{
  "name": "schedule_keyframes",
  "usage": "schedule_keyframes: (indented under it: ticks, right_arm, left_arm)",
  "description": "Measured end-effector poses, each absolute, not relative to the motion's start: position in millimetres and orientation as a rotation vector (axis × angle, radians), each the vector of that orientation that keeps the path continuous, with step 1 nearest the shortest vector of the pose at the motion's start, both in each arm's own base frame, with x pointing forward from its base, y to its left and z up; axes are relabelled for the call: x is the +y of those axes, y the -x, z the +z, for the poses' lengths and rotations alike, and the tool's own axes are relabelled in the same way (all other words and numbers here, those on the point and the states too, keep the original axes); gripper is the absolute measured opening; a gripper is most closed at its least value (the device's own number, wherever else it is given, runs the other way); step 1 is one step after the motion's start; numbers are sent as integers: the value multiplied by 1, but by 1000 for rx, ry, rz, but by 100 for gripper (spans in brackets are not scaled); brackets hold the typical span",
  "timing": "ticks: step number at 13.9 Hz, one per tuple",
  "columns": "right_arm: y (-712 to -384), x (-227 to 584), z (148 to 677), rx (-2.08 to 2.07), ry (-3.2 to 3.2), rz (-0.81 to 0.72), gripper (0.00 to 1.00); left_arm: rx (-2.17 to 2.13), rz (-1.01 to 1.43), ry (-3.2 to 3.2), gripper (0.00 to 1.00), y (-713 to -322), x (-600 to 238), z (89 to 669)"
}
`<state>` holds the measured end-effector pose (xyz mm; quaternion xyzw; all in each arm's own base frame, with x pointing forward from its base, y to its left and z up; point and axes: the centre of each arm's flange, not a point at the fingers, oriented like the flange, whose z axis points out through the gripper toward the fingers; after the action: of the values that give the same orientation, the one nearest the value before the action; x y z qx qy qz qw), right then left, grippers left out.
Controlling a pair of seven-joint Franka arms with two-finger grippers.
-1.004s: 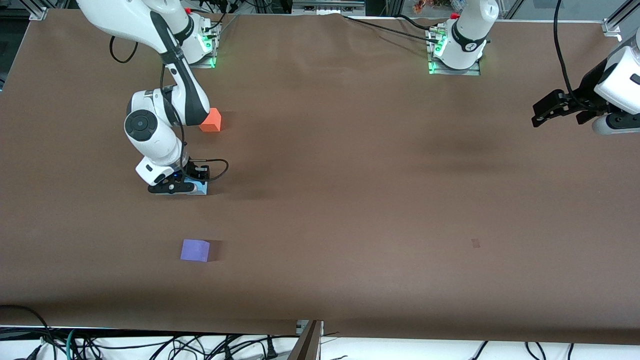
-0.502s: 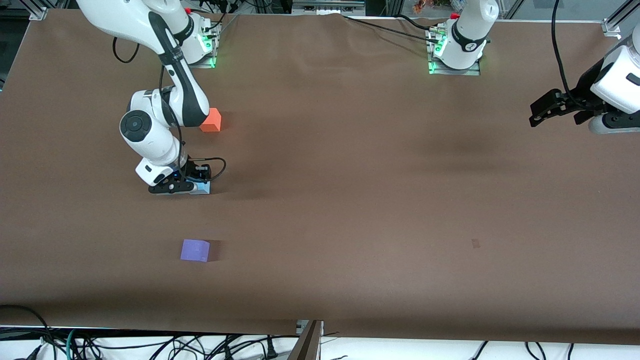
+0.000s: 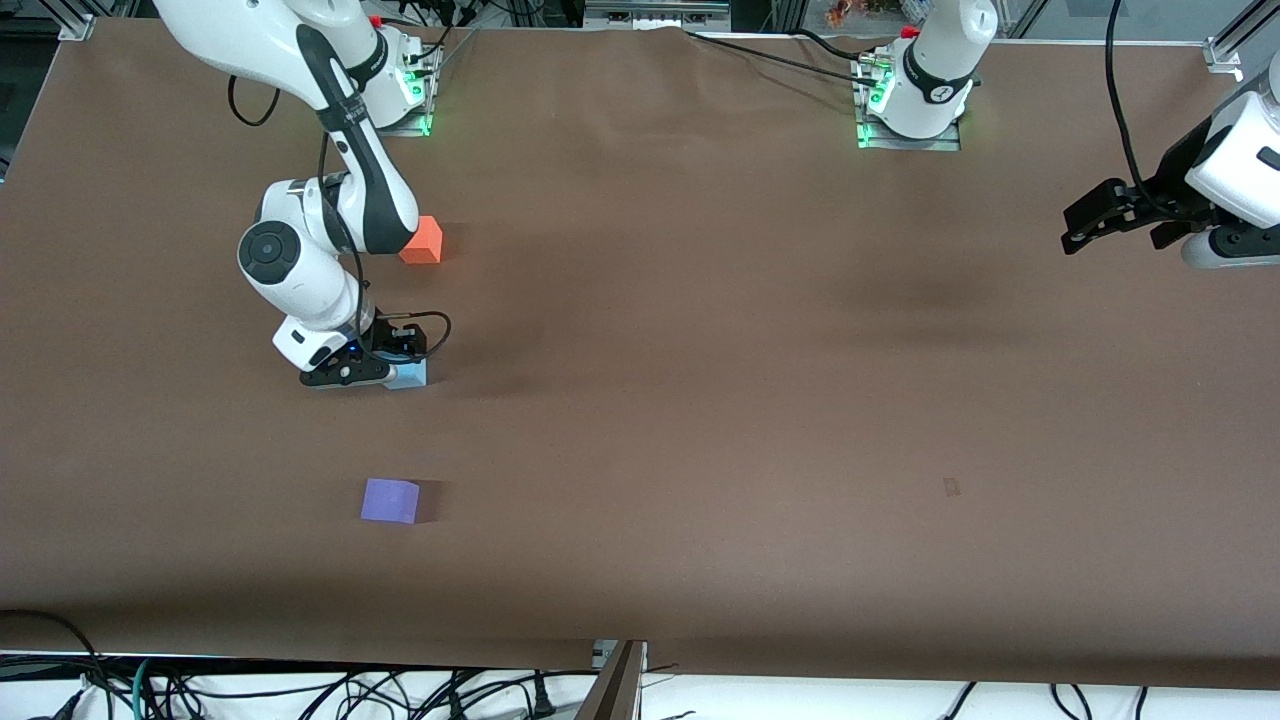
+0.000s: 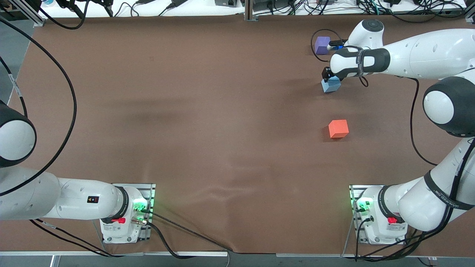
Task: Place blue block between orange and purple blocks
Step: 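Carry the light blue cube with the right gripper between orange and purple cubes, then open the right gripper and draw it back from the cube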
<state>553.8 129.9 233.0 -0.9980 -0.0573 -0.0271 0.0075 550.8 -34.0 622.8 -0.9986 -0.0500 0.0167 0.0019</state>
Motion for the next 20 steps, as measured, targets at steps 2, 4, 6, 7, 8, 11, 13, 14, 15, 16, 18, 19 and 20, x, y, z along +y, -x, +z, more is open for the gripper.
schedule_keyframes:
  ticks: [2, 4, 6, 7, 8, 11, 13, 14, 15, 16, 18, 19, 20]
  right_arm:
    - [-565, 134, 251, -182, 3110, -86, 100]
    - [-586, 135, 288, -181, 3101, -35, 100]
    - [-609, 129, 340, -175, 3093, 21, 100]
    - [-617, 125, 368, -172, 3089, 49, 100]
    - [-623, 122, 396, -171, 3085, 82, 100]
    - [-631, 110, 463, -155, 3082, 152, 100]
    - [-633, 98, 493, -133, 3084, 174, 100]
    - [-632, 92, 503, -119, 3086, 190, 100]
    - [-631, 87, 512, -111, 3087, 208, 100]
    - [-630, 85, 523, -115, 3094, 210, 100]
    - [-623, 85, 550, -162, 3140, 186, 100]
    - [-618, 82, 562, -183, 3158, 182, 100]
    - [-612, 75, 573, -191, 3170, 177, 100]
  left_arm:
    - [-162, 53, 3133, 100, -551, -32, 623]
    - [-163, 53, 3133, 100, -551, -32, 623]
    - [-163, 54, 3133, 100, -551, -32, 622]
    - [-163, 54, 3133, 100, -551, -32, 622]
    - [-163, 54, 3133, 100, -551, -32, 622]
    - [-164, 54, 3133, 100, -551, -32, 622]
    - [-164, 54, 3133, 100, -551, -32, 622]
    - [-164, 54, 3133, 100, -551, -32, 622]
    - [-164, 54, 3133, 100, -551, -32, 622]
    - [-164, 54, 3133, 100, -551, -32, 622]
    - [-164, 54, 3133, 100, -551, -32, 622]
    - [-164, 54, 3133, 100, -551, -32, 622]
    - [-164, 54, 3133, 100, -551, -32, 622]
